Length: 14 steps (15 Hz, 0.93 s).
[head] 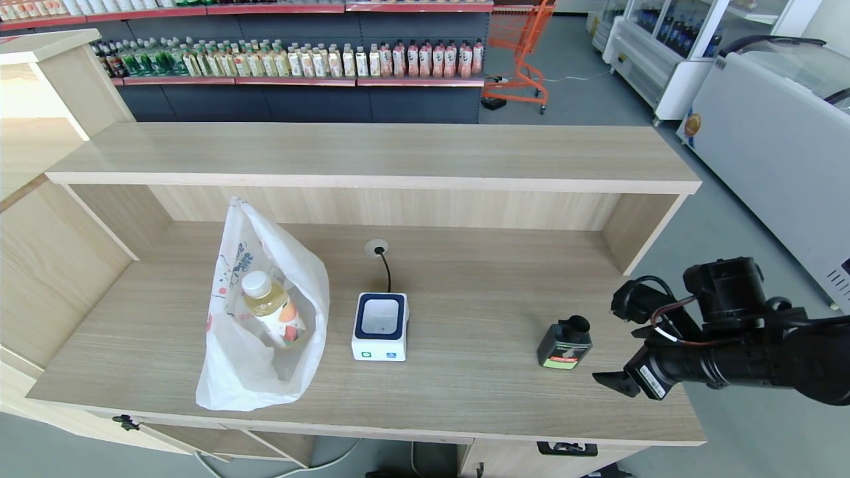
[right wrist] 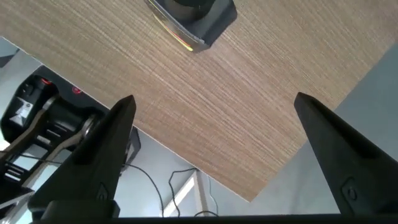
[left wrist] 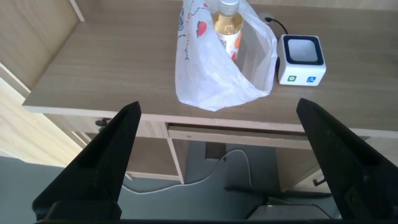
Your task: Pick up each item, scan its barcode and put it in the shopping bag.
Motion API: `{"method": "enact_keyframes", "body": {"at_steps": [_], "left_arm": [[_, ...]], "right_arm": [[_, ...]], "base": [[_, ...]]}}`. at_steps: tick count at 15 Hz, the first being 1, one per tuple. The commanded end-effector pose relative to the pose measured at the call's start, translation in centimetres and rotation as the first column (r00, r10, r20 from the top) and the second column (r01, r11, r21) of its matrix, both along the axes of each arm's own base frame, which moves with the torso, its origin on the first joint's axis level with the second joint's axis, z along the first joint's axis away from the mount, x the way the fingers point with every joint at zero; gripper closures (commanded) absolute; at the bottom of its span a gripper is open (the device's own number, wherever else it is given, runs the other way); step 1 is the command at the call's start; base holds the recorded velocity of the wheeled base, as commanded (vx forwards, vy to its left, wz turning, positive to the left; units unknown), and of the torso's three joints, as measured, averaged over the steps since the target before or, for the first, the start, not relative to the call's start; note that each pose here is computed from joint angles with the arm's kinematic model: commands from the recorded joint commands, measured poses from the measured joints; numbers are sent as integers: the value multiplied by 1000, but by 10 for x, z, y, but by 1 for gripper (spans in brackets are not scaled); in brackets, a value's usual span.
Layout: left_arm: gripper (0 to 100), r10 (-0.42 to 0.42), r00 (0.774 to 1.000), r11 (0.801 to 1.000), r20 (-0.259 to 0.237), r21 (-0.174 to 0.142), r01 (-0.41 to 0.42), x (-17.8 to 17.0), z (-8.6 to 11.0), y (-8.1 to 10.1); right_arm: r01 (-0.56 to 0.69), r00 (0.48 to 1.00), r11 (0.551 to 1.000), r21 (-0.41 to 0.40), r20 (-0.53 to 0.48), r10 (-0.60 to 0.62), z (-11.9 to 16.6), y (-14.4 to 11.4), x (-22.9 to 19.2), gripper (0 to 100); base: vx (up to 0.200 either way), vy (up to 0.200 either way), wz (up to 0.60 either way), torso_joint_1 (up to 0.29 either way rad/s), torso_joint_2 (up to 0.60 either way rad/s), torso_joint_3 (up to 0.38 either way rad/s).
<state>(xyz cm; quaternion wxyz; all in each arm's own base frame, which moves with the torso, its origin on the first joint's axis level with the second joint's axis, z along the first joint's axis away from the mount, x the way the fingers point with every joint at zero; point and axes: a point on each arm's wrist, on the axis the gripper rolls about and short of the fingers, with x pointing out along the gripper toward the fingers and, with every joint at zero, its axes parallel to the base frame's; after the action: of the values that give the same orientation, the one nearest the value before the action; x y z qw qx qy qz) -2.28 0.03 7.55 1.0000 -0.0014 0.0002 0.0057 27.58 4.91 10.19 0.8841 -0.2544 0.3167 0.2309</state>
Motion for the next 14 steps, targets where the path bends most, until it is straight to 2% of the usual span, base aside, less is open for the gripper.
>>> {"method": "enact_keyframes", "body": {"at_steps": [1,4,9,10,14], "left_arm": [[0,1,1000,1000,0,-2,-1,0,0,0],[0,1,1000,1000,0,0,-1,0,0,0],[0,1,1000,1000,0,0,-1,0,0,0],[0,1,1000,1000,0,-2,-1,0,0,0],[0,1,1000,1000,0,-2,-1,0,0,0]], "right_arm": [[-36,999,999,12,-19,36,-9,1,4,0],[-125,992,992,-13,3,125,-19,1,13,0],[-142,990,990,-7,12,143,-28,4,22,0],[-160,987,987,12,13,160,-29,5,24,100],[-175,984,984,21,26,174,-35,8,30,100]], "base": [[0,0,0,0,0,0],[0,0,0,0,0,0],[0,0,0,0,0,0],[0,0,0,0,0,0],[0,0,0,0,0,0]]}}
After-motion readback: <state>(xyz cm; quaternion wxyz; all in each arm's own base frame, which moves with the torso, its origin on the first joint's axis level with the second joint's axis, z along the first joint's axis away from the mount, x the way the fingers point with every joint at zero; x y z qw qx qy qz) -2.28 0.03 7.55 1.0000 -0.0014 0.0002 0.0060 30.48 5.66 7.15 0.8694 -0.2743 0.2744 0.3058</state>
